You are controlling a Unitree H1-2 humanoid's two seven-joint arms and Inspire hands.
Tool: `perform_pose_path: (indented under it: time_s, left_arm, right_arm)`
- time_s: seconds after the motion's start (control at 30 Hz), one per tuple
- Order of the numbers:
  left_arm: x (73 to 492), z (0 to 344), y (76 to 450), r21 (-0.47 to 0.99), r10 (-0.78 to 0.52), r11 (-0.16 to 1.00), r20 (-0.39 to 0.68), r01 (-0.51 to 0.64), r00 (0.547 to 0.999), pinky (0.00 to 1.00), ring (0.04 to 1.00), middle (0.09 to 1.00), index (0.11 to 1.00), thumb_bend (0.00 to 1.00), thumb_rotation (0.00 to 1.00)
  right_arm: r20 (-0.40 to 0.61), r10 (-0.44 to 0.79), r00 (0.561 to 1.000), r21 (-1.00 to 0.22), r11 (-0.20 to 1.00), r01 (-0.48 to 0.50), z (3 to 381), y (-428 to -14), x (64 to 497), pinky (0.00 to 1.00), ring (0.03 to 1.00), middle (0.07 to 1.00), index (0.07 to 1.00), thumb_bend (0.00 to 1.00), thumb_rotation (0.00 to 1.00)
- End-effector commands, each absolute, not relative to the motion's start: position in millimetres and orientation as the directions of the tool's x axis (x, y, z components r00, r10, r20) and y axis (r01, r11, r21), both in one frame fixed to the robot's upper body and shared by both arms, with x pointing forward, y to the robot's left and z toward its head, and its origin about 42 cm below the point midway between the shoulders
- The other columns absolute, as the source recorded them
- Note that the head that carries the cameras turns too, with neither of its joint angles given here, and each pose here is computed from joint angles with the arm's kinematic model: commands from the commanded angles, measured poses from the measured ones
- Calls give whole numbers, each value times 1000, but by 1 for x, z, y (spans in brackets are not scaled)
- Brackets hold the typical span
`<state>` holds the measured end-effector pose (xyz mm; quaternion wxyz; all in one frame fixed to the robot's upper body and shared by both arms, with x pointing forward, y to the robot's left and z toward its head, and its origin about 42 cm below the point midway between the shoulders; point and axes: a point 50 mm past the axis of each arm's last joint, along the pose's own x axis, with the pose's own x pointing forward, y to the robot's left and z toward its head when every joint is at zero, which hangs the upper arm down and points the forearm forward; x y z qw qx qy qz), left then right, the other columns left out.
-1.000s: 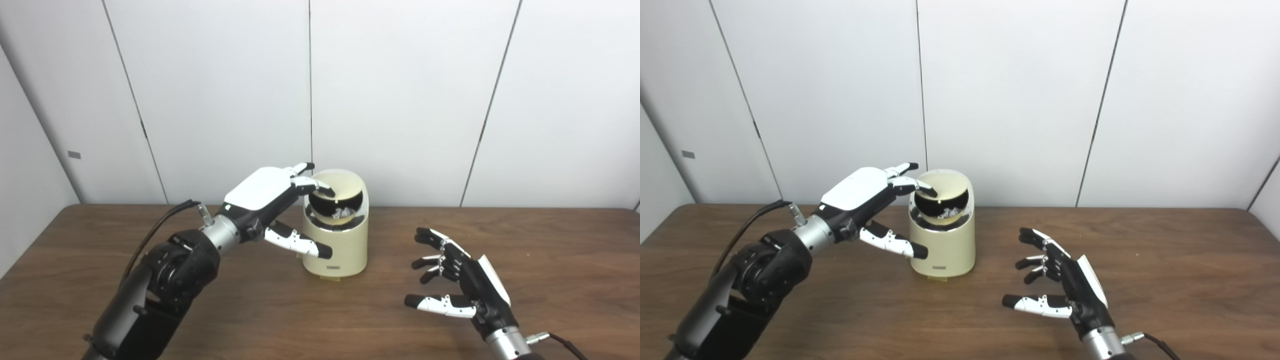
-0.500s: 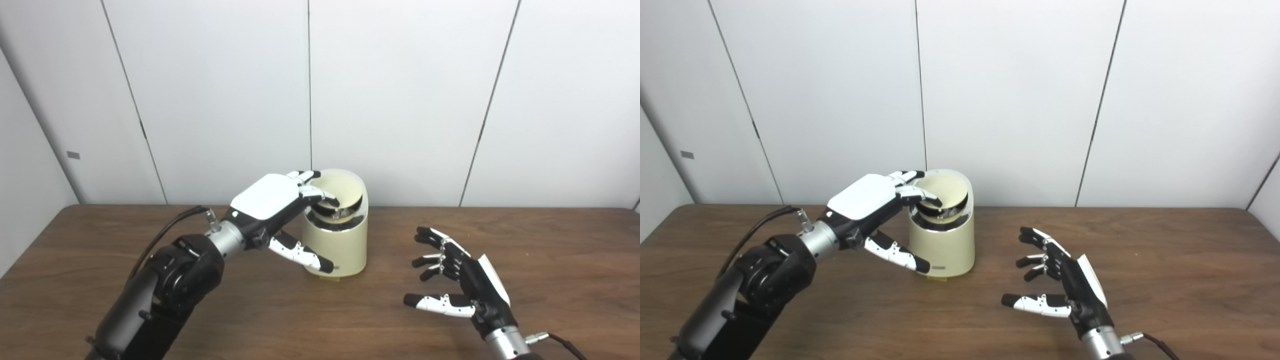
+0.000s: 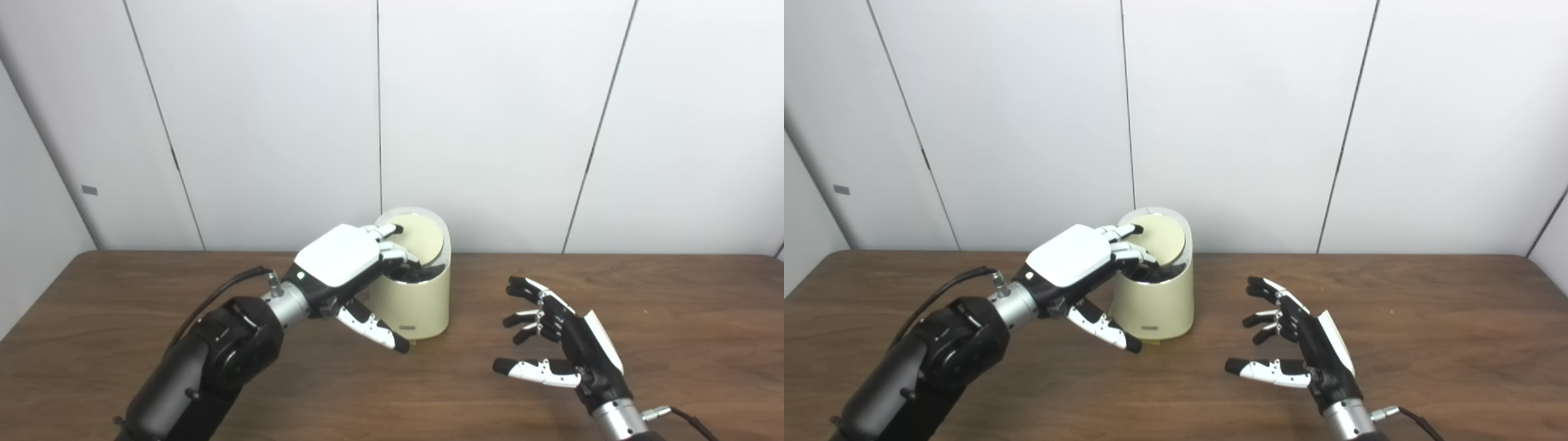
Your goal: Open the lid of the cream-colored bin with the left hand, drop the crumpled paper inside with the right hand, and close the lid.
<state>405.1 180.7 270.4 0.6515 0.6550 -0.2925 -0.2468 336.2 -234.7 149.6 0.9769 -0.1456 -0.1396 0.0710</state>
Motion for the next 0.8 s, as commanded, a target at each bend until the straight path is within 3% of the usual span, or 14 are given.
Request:
perform_pose_path:
  time_s: [0.0,0.3,0.77]
  left_arm:
    - [411,282,181,993,-702,-7,79,-117,707,963,996,820,821,1000,631]
    - [417,275,178,993,-662,-77,17,-90,750,1000,1000,839,836,1000,656]
    - [437,267,183,1000,-623,23,3,14,782,980,1000,862,860,969,698]
  right_arm:
    - [337,179,924,-308,949,-71,172,-233,343,468,624,824,826,854,254]
    - [336,182,924,-303,950,-77,171,-232,342,461,623,825,824,853,258]
    - [346,171,922,-301,952,-64,171,-231,341,449,612,814,813,821,276]
